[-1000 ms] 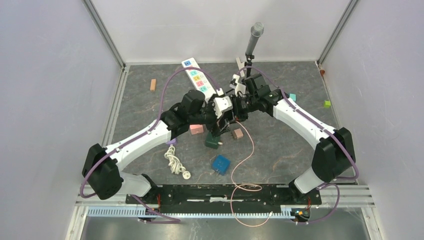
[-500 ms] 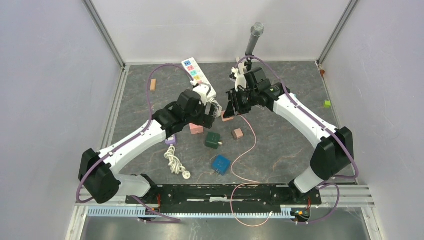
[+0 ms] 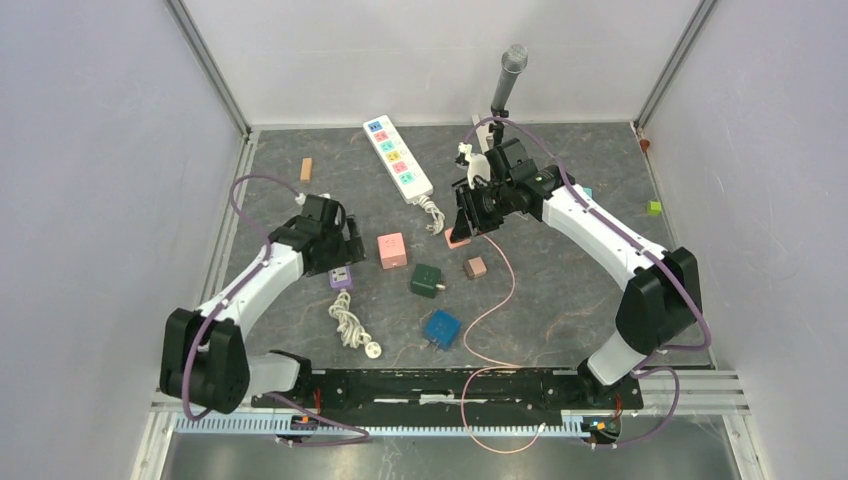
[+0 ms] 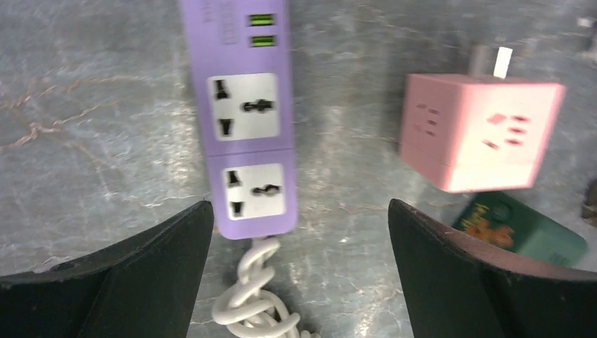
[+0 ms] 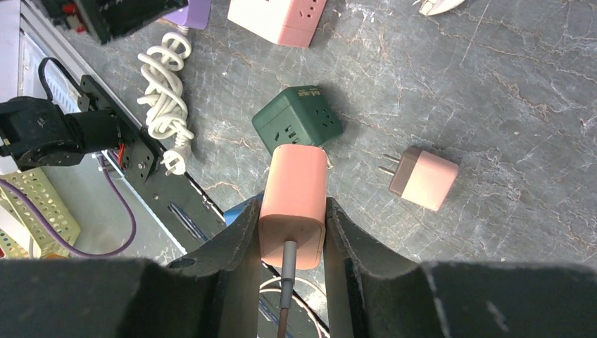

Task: Insert the plug
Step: Pick up the plug from the center of the board, then move the socket to the center of the board.

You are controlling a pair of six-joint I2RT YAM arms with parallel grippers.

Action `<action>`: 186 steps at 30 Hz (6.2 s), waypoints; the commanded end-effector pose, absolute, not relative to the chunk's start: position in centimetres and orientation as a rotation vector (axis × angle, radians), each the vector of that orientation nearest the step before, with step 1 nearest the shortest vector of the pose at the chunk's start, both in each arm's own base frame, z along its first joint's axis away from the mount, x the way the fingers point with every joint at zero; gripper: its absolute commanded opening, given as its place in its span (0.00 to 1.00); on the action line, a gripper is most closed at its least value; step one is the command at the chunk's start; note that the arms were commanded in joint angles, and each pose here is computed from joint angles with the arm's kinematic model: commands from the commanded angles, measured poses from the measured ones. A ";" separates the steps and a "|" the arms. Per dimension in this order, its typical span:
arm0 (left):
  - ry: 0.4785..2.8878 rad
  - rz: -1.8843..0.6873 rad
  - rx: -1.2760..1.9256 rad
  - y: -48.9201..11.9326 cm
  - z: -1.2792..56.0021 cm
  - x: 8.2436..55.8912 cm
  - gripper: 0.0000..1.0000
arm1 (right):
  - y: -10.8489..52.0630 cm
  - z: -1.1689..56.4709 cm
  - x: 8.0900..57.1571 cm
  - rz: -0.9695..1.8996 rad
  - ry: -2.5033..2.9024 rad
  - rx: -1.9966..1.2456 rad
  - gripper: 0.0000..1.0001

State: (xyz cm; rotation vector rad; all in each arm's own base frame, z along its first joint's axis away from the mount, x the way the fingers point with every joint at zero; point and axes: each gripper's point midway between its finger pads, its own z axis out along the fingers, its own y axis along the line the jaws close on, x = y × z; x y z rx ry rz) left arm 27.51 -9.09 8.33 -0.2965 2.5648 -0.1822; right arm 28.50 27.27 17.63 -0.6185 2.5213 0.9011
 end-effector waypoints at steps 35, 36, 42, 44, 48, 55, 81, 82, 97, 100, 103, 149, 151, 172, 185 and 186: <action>2.903 -0.255 -0.450 -14.1 1.9 19.2 0.44 | 28.2 17.7 28.5 0.969 2.506 -0.734 0.00; 2.902 -0.252 -0.465 -14.3 1.9 18.8 0.45 | 28.2 17.7 28.5 0.968 2.506 -0.734 0.00; 2.810 -0.237 -0.495 -13.9 3.7 19.6 0.99 | 28.1 17.5 28.5 0.958 2.516 -0.733 0.00; 2.770 -0.269 -0.464 -14.2 5.0 20.5 1.00 | 28.1 17.3 28.4 0.956 2.524 -0.733 0.00; 2.669 -0.376 -0.364 -15.7 8.3 22.9 1.00 | 27.9 16.8 28.5 0.934 2.547 -0.730 0.00; 2.493 -0.512 -0.163 -17.0 14.2 27.5 1.00 | 28.3 16.2 29.0 0.888 2.590 -0.713 0.00; 2.481 -0.268 -0.322 -5.3 13.2 29.0 1.00 | 44.1 15.0 27.7 1.305 2.635 -0.631 0.00; 2.486 -0.271 -0.329 -5.4 13.0 28.9 1.00 | 44.6 15.1 27.8 1.322 2.631 -0.612 0.00; 2.599 -0.513 -0.434 -8.2 8.2 25.6 0.99 | 48.3 9.8 25.4 1.296 2.709 -0.610 0.00; 2.611 -0.559 -0.476 -8.7 7.3 24.8 0.99 | 47.9 8.7 25.5 1.253 2.728 -0.596 0.00; 2.602 -0.584 -0.502 -8.9 7.0 24.4 0.98 | 47.5 8.1 25.6 1.214 2.744 -0.585 0.00; 2.561 -0.597 -0.402 -9.3 9.0 27.6 0.91 | 42.5 11.9 27.9 0.980 2.586 -0.612 0.00; 2.577 -0.643 -0.389 -10.0 9.0 28.4 0.90 | 40.7 11.8 28.0 0.911 2.592 -0.614 0.00; 2.921 -0.169 -0.047 -14.6 1.6 29.9 0.90 | 29.6 13.4 29.7 0.644 2.562 -0.537 0.00; 2.643 -0.411 0.238 -16.9 8.1 30.7 1.00 | 30.5 12.8 29.3 0.702 2.571 -0.610 0.00; 2.619 -0.447 0.271 -17.3 8.5 30.4 1.00 | 30.5 12.7 29.3 0.704 2.573 -0.613 0.00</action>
